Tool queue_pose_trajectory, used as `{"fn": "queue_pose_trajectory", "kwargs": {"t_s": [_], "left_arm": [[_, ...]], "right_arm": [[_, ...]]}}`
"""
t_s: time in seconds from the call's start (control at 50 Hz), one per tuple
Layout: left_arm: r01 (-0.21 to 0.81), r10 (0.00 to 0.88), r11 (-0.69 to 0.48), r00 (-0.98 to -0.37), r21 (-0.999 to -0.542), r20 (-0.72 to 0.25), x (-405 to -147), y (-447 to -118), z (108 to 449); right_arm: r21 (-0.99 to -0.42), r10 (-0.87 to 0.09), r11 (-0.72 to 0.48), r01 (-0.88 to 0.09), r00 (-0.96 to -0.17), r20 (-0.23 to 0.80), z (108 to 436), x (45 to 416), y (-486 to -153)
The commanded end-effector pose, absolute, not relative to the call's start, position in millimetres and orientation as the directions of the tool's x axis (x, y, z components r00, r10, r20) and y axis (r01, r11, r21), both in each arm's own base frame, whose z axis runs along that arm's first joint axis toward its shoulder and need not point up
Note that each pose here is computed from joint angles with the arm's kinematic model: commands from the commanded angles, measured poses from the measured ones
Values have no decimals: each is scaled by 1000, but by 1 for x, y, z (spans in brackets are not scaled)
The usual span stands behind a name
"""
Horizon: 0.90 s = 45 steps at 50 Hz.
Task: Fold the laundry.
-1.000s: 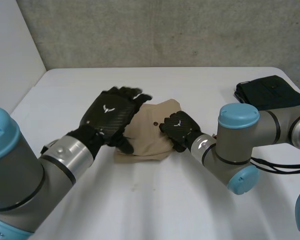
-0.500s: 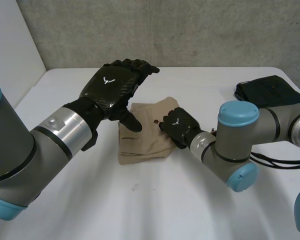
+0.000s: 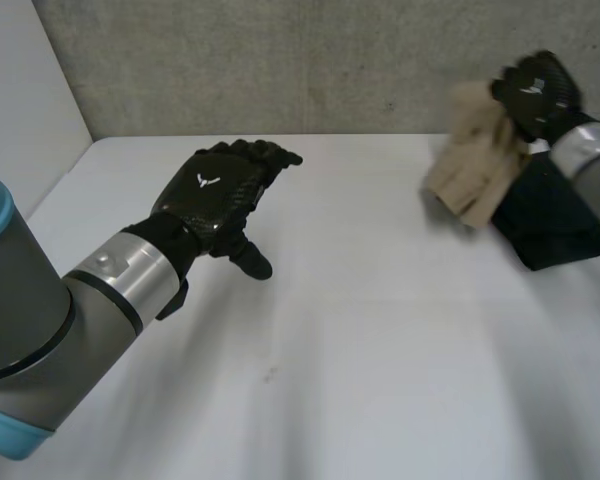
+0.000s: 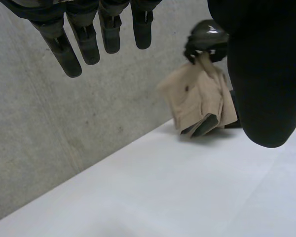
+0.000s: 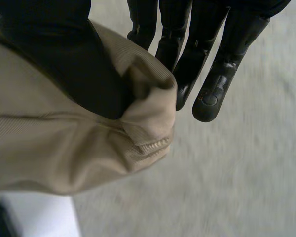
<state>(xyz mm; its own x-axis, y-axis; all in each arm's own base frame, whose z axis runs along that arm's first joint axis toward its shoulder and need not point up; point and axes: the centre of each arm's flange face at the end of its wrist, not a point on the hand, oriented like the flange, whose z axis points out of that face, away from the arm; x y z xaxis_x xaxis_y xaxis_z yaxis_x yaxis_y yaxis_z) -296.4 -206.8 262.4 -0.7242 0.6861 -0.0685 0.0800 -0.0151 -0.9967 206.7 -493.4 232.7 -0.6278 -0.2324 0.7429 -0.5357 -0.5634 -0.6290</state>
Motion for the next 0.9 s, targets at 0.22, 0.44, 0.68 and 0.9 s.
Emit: {"fn": "queue_pose_trajectory", "kwargs": {"t_s": [0.22,0.44,0.68,0.9], "left_arm": [[96,692,9,-719,-995,-63,-296,-201,255],[77,691,-22,-719,-997,-71,-299,-206,265],[29,706,-99,-703,-995,-91,-310,-206,293],[20,711,-110,-697,-994,-92,-311,-201,300]], "right_arm": [[-766,-252,-288,-575,-726,640,133,42,-549],[-744,-282,-242,-622,-689,668,110,44,-542],[-745,-229,-130,-655,-711,665,140,15,-526],[-575,213,61,-816,-552,806,226,-43,-533]]}}
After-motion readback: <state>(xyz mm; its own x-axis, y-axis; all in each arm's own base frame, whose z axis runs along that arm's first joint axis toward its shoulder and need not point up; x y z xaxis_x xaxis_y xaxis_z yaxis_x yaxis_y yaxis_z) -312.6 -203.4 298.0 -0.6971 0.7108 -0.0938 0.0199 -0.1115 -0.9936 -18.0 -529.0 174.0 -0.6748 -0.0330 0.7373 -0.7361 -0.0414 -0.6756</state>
